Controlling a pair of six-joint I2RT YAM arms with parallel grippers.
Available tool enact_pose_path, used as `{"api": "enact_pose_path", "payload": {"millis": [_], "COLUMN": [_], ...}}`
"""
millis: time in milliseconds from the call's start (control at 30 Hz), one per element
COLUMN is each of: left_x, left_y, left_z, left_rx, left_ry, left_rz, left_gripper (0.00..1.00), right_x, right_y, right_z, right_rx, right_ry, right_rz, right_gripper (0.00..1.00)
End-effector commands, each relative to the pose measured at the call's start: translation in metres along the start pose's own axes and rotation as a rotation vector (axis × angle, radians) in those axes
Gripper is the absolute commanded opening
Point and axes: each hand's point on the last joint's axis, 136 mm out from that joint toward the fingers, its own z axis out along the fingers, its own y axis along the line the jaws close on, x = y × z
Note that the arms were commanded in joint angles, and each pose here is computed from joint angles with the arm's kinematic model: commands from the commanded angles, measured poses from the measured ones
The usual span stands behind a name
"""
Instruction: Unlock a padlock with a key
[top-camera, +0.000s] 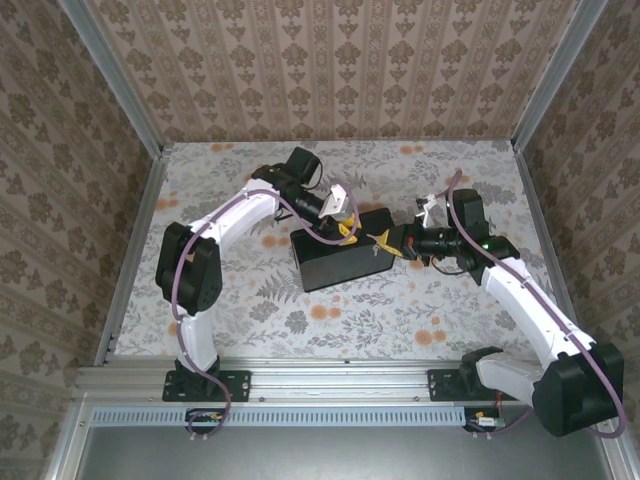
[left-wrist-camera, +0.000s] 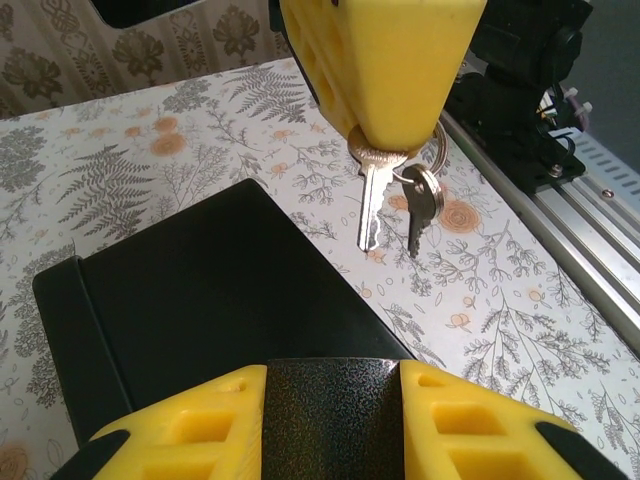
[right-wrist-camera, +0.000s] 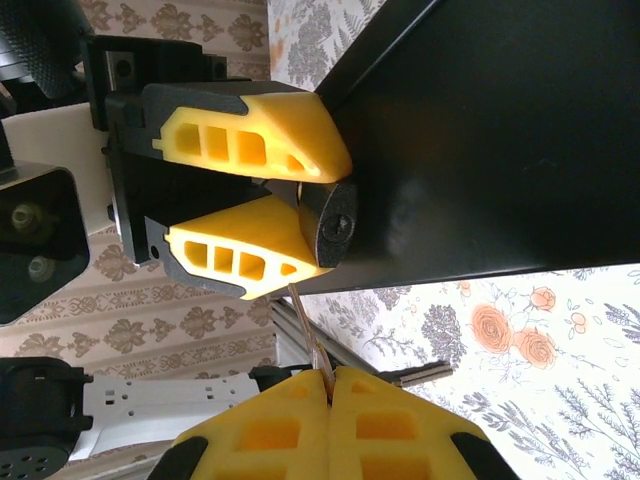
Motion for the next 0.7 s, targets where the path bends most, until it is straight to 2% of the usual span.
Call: {"api": "enact_pose_path", "payload": {"millis": [0, 667], "left_x": [-0.031, -0.037], "left_y": [-0.005, -0.009], "left_z": [-0.014, -0.014], "left_rx": [-0.009, -0.017], "left_ry": [-0.099, -0.155], "left_rz": [0.056, 0.082], "left_gripper": [0.27, 0.26], "right_x": [-0.002, -0.010], "right_y": [0.006, 0.005], "right_z": [-0.001, 0.012], "right_rx": [-0.005, -0.047], "right_ry": [0.018, 0.043], "right_rz": [-0.004, 0.028], "right_gripper": [0.00, 0.00]}}
